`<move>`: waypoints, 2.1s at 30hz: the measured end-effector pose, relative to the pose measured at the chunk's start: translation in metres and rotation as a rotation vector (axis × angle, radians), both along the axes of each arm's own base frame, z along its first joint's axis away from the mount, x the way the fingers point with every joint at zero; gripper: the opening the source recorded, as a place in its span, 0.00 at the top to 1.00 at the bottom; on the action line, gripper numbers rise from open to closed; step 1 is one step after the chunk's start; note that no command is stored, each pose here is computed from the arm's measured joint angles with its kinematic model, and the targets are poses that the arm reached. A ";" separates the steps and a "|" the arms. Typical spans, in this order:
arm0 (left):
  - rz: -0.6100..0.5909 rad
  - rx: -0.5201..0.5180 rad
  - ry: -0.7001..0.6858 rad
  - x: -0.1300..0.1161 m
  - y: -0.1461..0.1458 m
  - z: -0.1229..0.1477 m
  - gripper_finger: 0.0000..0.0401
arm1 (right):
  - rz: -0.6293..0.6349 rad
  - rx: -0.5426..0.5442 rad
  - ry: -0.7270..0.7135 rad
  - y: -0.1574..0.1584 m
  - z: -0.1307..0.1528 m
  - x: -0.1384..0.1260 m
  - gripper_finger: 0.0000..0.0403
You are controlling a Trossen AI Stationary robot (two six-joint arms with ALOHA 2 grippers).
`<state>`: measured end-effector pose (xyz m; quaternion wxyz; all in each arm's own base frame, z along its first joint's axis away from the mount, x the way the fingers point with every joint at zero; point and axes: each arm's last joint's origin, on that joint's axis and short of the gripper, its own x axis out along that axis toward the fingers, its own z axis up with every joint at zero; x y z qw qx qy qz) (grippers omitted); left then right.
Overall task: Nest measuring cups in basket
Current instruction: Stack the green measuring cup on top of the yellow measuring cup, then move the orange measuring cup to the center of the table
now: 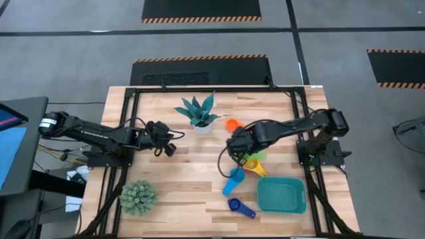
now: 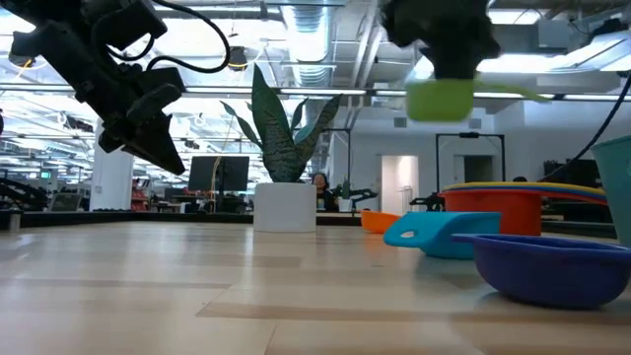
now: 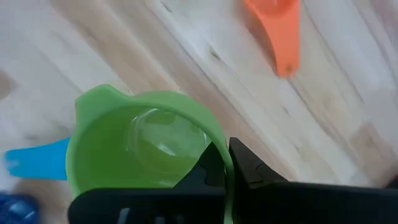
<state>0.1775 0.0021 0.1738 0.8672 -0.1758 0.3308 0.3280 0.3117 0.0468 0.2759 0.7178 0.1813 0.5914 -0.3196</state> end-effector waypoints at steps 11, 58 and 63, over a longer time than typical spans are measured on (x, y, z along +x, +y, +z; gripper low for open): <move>0.003 0.003 -0.001 0.000 0.000 0.000 1.00 | -0.160 0.038 -0.002 0.013 -0.025 -0.011 0.98; 0.004 0.065 0.008 0.000 0.001 0.001 1.00 | -0.353 0.077 -0.051 0.026 -0.065 -0.043 0.79; 0.005 0.064 0.008 0.000 0.001 0.001 1.00 | -0.346 0.077 -0.050 0.026 -0.065 -0.043 0.67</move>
